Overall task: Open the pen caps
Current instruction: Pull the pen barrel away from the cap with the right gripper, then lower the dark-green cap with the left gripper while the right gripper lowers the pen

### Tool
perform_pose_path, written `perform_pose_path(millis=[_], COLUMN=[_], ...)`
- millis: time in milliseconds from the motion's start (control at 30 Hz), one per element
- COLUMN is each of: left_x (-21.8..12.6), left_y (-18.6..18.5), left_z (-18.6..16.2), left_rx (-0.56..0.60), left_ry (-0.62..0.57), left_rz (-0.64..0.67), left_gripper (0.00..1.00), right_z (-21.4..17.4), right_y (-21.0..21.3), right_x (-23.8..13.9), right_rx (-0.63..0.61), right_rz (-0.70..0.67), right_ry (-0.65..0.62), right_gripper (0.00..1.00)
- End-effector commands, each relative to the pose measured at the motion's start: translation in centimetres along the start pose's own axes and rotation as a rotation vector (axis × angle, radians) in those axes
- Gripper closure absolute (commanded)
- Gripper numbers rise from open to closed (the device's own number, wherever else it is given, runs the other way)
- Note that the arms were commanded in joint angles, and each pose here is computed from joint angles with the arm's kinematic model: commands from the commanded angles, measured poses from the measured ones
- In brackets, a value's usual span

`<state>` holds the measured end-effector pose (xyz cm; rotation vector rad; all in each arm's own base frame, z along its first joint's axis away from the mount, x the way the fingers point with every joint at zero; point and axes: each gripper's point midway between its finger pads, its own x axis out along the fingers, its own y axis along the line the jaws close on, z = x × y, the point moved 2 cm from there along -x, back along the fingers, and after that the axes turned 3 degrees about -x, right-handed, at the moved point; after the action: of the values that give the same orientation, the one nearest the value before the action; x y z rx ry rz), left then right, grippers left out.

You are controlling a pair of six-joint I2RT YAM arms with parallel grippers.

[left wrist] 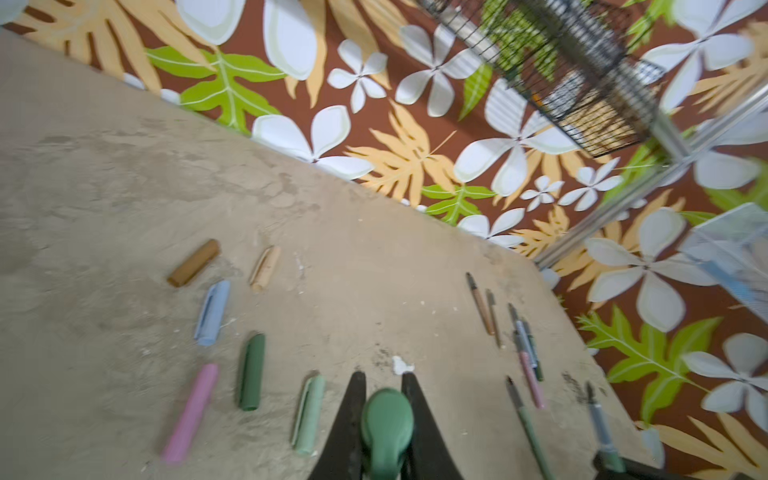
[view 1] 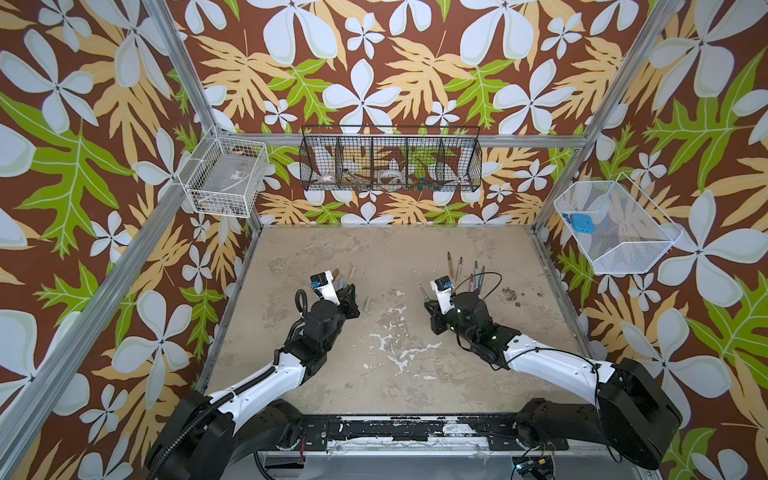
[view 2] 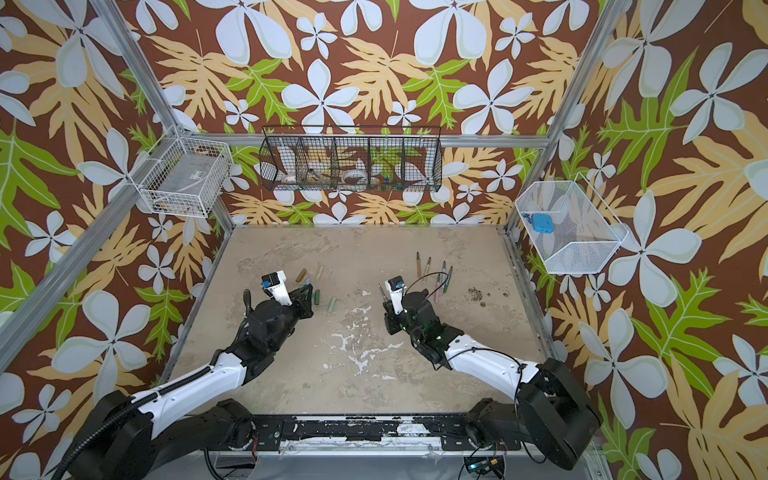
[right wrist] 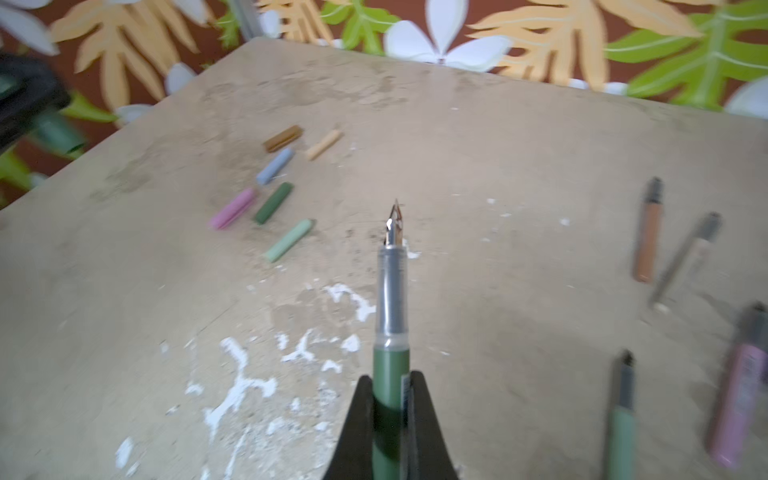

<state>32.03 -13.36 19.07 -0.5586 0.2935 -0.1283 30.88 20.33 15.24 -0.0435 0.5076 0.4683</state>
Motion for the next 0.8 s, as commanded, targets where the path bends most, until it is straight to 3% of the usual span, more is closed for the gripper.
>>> perform_pose_path(millis=[0, 367, 767], left_x=[0.4, 1.8, 3.7], left_y=[3.0, 8.9, 11.3], left_z=[-0.4, -0.5, -2.9], left_rx=[0.056, 0.02, 0.039], left_ry=[0.012, 0.05, 0.166], left_rz=[0.177, 0.366, 0.418], left_gripper=[1.0, 1.0, 1.0], right_z=[-1.3, -3.9, -6.9], right_y=[-4.6, -12.5, -13.3], right_x=[-0.3, -1.8, 0.1], right_rx=[0.12, 0.307, 0.327], right_rz=[-0.193, -0.389, -0.362], right_ry=[0.035, 0.058, 0.192], right_gripper=[1.0, 1.0, 1.0])
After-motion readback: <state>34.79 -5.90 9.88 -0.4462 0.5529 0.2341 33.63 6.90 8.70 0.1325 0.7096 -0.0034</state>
